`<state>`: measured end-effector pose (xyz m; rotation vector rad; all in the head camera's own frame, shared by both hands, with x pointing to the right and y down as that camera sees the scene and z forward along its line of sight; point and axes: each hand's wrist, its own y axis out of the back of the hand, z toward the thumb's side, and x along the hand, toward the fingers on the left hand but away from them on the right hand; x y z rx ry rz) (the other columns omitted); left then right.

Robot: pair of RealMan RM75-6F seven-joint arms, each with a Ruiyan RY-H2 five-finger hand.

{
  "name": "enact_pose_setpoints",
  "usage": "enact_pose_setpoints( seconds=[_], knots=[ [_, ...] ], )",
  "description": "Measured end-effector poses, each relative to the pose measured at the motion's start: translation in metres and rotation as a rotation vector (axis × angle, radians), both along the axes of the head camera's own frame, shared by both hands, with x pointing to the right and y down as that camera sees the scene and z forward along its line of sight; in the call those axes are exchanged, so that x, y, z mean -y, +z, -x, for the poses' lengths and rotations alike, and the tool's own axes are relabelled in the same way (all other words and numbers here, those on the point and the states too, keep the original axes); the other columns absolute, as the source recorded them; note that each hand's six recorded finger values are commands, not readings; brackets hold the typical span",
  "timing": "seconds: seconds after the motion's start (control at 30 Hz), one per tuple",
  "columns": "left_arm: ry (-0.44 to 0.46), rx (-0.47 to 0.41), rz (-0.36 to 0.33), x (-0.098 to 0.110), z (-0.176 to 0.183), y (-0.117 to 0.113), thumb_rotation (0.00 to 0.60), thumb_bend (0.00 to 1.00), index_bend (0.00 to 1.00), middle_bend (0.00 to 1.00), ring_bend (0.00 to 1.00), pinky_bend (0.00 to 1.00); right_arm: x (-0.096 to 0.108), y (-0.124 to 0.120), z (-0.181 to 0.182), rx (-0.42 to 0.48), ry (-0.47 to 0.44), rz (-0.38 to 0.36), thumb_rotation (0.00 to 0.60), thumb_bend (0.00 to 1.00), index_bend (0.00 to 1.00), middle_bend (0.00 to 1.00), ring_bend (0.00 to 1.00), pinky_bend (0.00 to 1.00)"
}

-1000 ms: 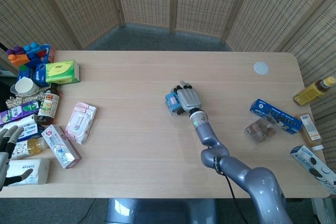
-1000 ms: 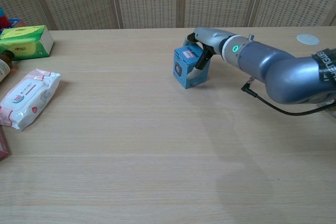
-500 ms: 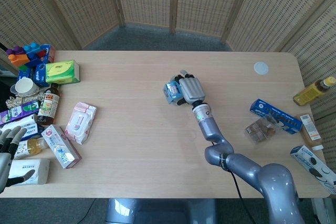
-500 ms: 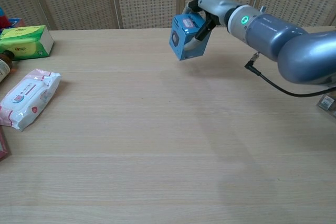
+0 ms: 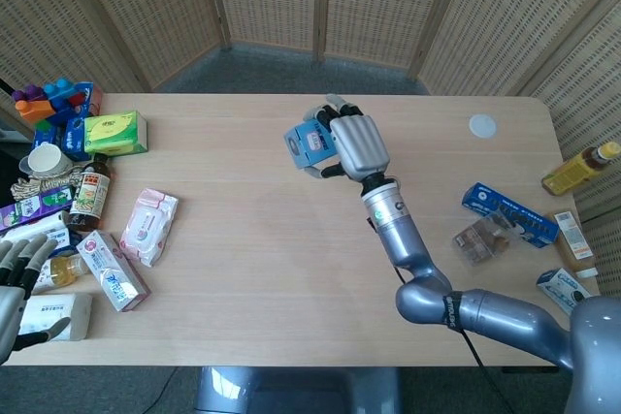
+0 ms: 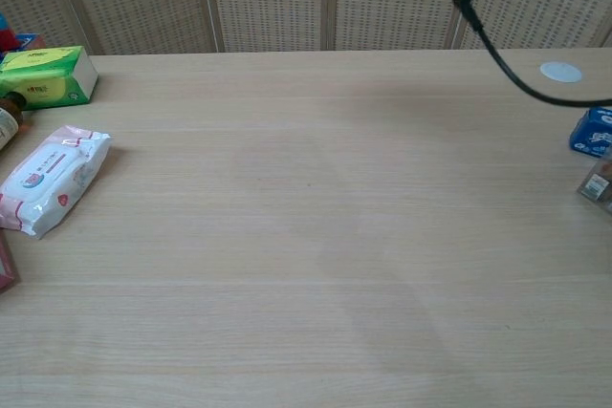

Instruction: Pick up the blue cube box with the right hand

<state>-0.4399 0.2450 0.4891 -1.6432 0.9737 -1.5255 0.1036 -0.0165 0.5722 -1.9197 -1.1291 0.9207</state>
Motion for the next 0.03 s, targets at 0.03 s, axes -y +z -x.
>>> enact_pose_setpoints(
  seconds=[0.03],
  knots=[
    [0.004, -0.004, 0.000, -0.0003, -0.0008, -0.0005, 0.600, 0.00, 0.00, 0.00, 0.00, 0.00, 0.0004, -0.0099, -0.0010, 0.000, 0.004, -0.013, 0.600, 0.11, 0.47, 0.38, 0.14, 0.24]
  ],
)
